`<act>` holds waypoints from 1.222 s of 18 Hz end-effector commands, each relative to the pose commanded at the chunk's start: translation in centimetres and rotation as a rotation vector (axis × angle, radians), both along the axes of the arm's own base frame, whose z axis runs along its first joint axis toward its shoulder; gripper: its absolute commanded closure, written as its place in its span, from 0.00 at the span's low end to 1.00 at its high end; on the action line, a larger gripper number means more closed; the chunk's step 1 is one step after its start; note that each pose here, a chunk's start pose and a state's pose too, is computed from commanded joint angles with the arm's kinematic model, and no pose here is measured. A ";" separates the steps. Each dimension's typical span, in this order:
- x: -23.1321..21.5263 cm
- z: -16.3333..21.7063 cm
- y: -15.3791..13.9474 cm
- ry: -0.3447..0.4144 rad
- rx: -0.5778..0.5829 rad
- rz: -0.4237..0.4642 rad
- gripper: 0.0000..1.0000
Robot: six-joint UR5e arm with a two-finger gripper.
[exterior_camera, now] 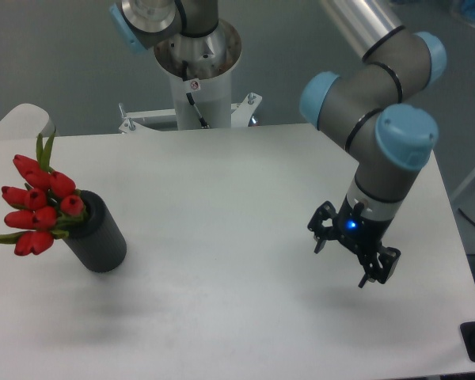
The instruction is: Insert the flowers into the vase
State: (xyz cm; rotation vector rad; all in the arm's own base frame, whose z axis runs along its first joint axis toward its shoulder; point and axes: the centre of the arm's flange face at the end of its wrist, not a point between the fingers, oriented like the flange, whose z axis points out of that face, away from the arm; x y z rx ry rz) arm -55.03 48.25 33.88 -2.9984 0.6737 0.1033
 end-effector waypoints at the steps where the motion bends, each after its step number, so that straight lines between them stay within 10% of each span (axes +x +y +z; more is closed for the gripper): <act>1: -0.1 -0.1 0.0 -0.004 -0.007 -0.013 0.00; 22: 2.7 -4.6 2.9 -0.031 -0.158 -0.118 0.00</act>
